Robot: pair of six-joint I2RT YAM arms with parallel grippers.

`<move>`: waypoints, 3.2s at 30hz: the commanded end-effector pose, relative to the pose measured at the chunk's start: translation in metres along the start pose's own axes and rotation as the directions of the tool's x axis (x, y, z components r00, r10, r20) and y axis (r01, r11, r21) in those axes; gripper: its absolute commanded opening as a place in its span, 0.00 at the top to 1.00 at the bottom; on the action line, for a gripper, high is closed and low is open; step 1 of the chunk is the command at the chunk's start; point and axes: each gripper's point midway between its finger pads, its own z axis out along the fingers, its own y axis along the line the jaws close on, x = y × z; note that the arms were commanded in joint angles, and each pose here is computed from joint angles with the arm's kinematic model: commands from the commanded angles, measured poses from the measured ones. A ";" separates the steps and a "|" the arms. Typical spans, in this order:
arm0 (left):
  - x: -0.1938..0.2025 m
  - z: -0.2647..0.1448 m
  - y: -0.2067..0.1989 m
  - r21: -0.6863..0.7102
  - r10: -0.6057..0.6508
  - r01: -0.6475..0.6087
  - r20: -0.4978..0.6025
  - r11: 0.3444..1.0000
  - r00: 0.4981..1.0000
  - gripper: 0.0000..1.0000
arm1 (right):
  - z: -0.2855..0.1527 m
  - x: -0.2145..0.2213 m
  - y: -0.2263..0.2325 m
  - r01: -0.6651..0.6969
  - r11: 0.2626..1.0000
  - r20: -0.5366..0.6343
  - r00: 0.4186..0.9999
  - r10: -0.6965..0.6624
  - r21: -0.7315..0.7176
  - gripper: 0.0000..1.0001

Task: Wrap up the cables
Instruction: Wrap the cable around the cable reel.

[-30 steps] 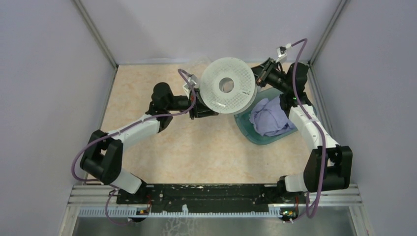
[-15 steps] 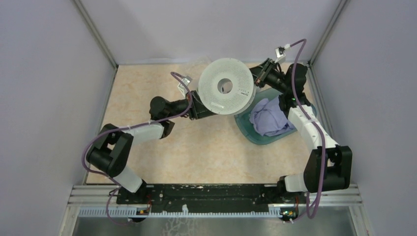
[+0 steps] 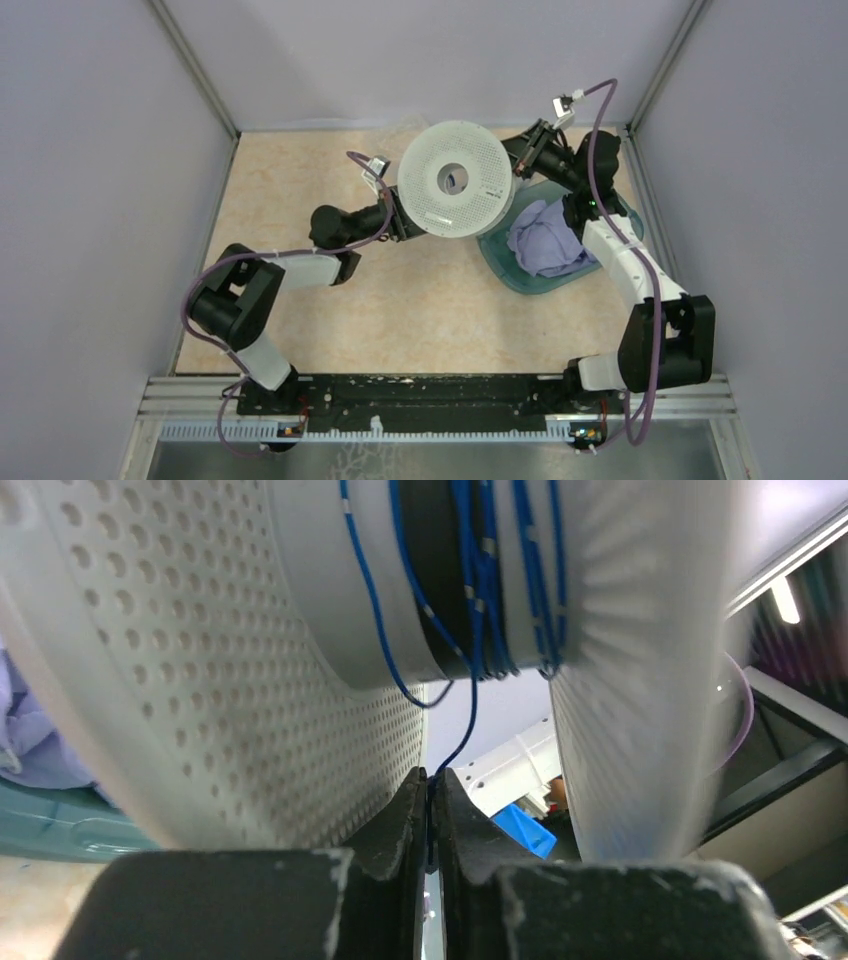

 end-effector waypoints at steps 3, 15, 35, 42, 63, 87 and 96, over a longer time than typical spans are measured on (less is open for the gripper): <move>-0.005 0.016 -0.021 0.127 -0.014 0.008 0.045 0.992 0.999 0.85 | -0.001 -0.002 0.039 0.080 0.991 0.028 0.997 -0.077 -0.108 1.00; -0.007 0.015 -0.008 0.112 -0.066 0.058 0.069 0.992 0.995 0.71 | -0.001 0.005 0.029 0.086 0.992 0.013 0.996 -0.086 -0.095 1.00; 0.022 -0.004 0.016 0.002 -0.013 0.013 -0.035 1.000 0.999 0.46 | -0.004 -0.022 0.023 0.083 0.993 0.028 0.996 -0.081 -0.078 1.00; 0.025 -0.014 0.022 -0.032 0.028 -0.030 -0.057 0.999 0.998 0.43 | -0.002 -0.028 0.024 0.083 0.994 0.021 0.996 -0.082 -0.070 1.00; 0.031 -0.073 0.037 -0.040 0.404 -0.441 -0.332 0.897 0.852 0.32 | 0.007 -0.025 -0.021 0.056 0.998 0.025 0.998 -0.056 0.015 1.00; -0.051 -0.147 0.070 -0.241 0.572 -0.857 -0.659 0.454 0.489 0.28 | 0.020 -0.005 0.000 0.281 0.960 -0.115 0.954 -0.278 0.009 1.00; -0.066 -0.138 0.104 -0.037 0.705 -0.927 -0.638 0.373 0.309 0.17 | -0.014 -0.008 0.073 0.468 0.882 -0.211 0.859 -0.466 -0.044 1.00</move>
